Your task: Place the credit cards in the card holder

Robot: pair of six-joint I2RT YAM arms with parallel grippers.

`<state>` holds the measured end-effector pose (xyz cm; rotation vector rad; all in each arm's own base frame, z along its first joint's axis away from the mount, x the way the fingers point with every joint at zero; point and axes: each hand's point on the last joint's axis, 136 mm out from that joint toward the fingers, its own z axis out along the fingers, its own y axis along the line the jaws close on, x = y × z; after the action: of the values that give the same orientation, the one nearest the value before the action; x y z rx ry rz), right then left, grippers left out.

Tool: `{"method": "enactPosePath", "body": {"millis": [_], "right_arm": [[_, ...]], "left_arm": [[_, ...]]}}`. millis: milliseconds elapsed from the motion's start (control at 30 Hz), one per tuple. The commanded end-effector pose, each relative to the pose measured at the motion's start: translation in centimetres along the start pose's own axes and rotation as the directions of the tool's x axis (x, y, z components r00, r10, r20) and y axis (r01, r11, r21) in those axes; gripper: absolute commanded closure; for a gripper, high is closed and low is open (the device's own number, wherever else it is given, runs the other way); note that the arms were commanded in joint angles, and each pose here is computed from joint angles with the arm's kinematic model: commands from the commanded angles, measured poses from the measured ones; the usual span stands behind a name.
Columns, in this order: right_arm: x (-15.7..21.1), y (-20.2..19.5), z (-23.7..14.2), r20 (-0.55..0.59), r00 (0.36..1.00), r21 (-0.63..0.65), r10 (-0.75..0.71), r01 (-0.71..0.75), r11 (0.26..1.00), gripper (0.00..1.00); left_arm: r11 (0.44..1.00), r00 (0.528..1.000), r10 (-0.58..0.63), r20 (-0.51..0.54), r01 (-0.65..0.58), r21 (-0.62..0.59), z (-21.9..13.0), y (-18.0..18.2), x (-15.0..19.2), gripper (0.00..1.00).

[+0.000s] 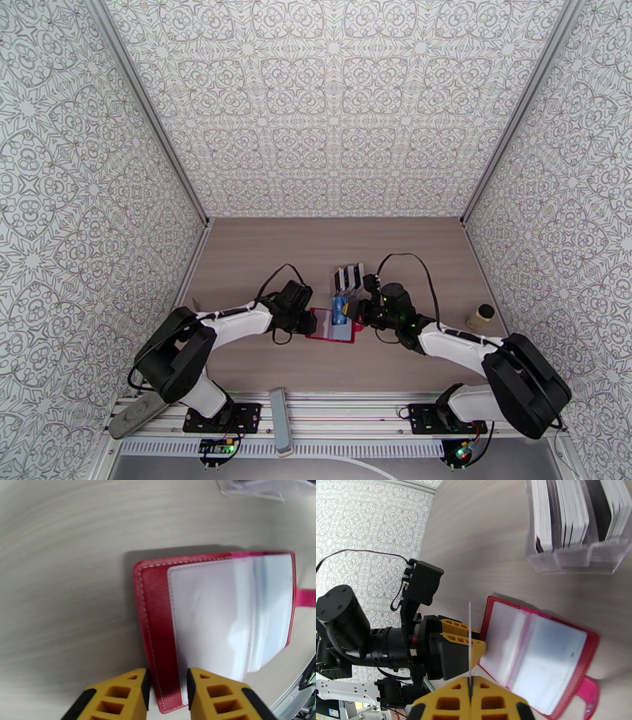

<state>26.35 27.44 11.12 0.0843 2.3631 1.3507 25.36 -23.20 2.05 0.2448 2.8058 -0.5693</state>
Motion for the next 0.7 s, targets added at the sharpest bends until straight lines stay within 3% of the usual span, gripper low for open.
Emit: {"method": "enactPosePath", "body": {"millis": [0,667], "right_arm": [[1.4,-0.8,0.4,-0.036,0.999,-0.001,0.019,-0.019,1.000,1.00],[3.3,-3.7,1.8,-0.055,0.992,-0.018,0.113,-0.114,0.993,1.00]], "left_arm": [[1.000,1.000,-0.021,-0.010,0.021,0.014,0.3,-0.3,0.7,0.68],[0.999,0.999,-0.041,-0.023,0.040,-0.016,0.6,1.1,1.5,0.77]]}}
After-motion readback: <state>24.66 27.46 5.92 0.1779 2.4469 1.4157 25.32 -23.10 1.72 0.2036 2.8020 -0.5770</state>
